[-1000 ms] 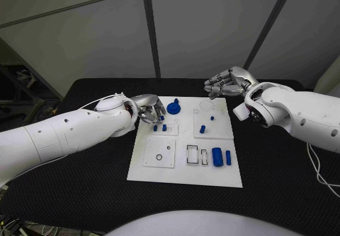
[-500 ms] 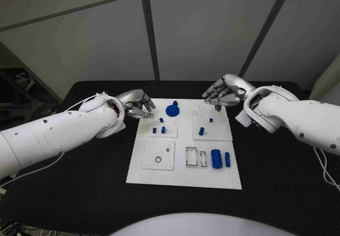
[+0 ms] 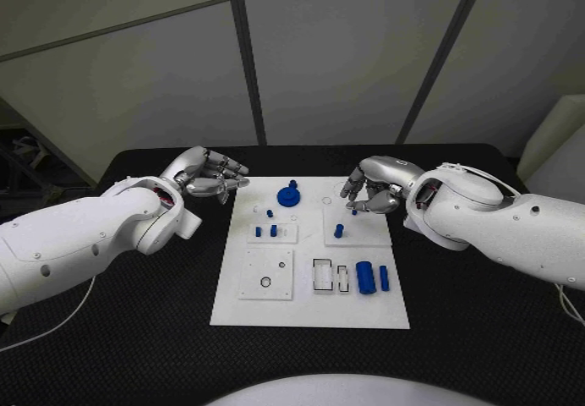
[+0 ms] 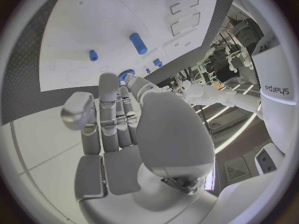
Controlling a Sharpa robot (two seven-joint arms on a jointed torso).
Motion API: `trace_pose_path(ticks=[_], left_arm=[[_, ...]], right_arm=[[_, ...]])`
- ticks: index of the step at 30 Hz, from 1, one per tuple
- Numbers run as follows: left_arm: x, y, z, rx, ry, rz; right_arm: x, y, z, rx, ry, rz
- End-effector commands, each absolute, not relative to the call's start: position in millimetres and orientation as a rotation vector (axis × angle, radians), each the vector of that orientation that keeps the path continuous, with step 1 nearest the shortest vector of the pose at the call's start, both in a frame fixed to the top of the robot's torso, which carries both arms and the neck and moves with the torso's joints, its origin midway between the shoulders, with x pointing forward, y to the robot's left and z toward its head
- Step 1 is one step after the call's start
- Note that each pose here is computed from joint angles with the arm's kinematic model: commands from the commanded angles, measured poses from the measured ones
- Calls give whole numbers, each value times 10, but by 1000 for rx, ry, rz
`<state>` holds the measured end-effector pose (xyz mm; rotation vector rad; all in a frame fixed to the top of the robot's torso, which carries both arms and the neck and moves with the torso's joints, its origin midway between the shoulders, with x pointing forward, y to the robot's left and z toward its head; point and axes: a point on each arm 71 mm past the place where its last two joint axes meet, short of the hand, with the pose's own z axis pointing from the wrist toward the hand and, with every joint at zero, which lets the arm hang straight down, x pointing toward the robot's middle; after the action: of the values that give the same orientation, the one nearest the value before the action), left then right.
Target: Assemble the parts on the task board
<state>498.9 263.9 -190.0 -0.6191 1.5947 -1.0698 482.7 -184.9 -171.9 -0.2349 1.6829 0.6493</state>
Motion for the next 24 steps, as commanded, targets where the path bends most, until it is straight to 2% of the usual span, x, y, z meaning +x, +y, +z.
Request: trace_pose_path(ticks=[1,9,24], left_arm=[[4935,2673,-1846,-862,1454,-1282],[4802,2750,-1810,-972,1373,-1417],[4751,2770,-1806,-1024,1345,-1460]], right_arm=[[4865,-1893,-1739,-304,1656,495],[4887,-1919,-1886,-319,1685,439],[4885,-1881,-2046,-347,1734,411]])
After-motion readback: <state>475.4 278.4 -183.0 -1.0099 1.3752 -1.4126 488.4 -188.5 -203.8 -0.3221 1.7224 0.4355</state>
